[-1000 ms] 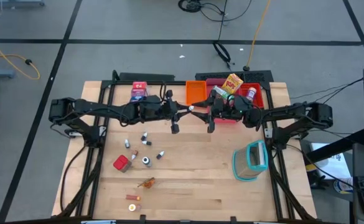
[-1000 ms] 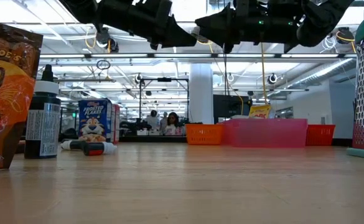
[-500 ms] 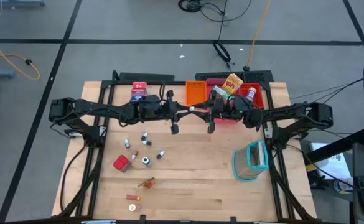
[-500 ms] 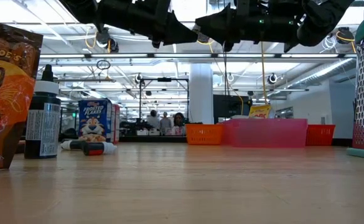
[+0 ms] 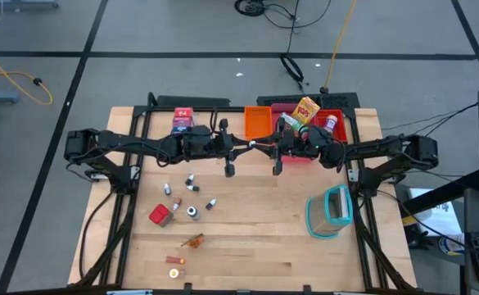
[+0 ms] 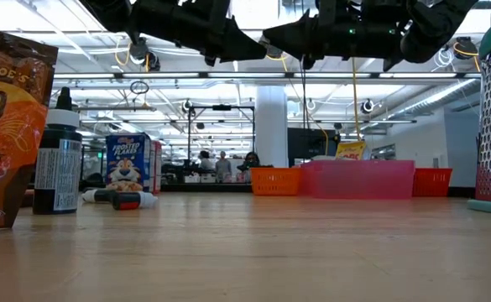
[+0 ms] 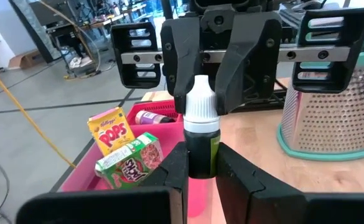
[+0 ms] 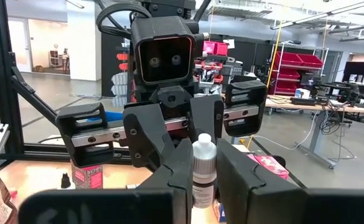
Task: Pick & Place Kitchen Items
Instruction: Put the small green food coloring bottle into the orange bin
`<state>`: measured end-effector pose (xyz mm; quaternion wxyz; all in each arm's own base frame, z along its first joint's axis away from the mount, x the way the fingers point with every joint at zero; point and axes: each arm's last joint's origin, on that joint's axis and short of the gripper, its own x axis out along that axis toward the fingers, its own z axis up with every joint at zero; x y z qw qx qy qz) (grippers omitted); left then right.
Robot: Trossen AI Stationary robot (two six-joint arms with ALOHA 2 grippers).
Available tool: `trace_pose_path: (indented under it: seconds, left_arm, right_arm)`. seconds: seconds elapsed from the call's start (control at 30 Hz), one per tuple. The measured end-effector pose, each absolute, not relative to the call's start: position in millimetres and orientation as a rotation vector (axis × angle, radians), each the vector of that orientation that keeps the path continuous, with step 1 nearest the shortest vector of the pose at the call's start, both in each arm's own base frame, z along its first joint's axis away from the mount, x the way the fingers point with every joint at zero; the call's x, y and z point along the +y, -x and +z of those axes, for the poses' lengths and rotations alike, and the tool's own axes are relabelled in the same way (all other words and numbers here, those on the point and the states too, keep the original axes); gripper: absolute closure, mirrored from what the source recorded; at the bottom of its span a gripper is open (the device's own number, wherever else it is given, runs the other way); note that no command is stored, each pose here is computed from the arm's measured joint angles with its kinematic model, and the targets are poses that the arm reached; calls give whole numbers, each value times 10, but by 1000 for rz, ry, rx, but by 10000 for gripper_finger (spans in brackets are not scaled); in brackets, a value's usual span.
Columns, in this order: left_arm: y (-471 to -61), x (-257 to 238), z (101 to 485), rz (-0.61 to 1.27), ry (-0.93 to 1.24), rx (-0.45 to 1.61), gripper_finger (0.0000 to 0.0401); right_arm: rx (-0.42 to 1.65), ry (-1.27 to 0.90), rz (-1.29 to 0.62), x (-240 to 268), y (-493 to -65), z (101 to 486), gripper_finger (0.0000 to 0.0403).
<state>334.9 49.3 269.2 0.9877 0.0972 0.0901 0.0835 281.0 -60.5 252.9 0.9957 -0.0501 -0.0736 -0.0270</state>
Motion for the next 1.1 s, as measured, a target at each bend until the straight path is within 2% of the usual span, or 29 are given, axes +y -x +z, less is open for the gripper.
trace_pose_path:
  seconds: [0.33,0.7,0.93,1.1]
  left_arm:
    - [-3325,515,2678,252,-212,229,344]
    - [-3301,530,2621,303,-226,300,278]
    - [-3221,536,2583,358,-250,411,263]
    - [-3134,542,2466,407,-246,564,262]
  right_arm:
    - [-136,81,-105,-784,-2769,2516,367]
    - [-159,73,-189,-979,-2697,2544,367]
    - [-114,37,-267,-1105,-2664,2490,367]
    - [-22,13,-329,-1224,-2737,2325,367]
